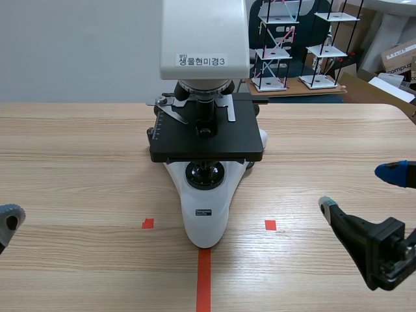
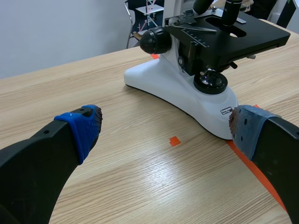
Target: Return to the home posture
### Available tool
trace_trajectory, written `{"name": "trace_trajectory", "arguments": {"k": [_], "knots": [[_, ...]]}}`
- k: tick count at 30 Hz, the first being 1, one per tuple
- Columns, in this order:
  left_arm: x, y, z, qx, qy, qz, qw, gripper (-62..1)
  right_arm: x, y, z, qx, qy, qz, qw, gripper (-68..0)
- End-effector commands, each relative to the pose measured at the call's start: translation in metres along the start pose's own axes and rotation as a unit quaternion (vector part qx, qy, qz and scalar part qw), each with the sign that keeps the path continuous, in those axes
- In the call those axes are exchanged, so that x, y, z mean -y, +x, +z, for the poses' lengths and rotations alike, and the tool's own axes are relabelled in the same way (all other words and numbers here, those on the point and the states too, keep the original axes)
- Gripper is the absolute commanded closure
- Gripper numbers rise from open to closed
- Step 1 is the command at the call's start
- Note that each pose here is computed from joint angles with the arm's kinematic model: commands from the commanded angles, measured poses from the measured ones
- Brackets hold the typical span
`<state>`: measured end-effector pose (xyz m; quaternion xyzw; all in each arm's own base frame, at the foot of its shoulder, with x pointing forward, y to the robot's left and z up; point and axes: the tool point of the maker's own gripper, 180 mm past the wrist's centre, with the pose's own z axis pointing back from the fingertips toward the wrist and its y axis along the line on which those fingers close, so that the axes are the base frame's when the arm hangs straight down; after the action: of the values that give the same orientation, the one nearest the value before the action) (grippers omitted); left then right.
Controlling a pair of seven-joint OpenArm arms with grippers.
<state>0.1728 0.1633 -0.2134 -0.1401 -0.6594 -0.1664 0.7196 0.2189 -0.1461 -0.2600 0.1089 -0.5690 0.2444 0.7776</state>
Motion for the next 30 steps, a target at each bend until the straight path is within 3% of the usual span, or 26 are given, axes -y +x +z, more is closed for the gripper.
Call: {"name": "trace_trajectory", "arguments": {"k": [1, 30], "knots": [[0.0021, 0.0061, -0.0013, 0.013, -0.003, 0.003, 0.9999, -57.4, 0.0028, 0.012, -0.001, 0.02, 0.0, 0.006, 0.9998, -56.0], [0.002, 0.005, 0.0002, 0.015, 0.009, 0.01, 0.9998, -56.6, 0.0028, 0.0122, -0.0011, 0.02, -0.001, 0.006, 0.9998, -56.0]]}}
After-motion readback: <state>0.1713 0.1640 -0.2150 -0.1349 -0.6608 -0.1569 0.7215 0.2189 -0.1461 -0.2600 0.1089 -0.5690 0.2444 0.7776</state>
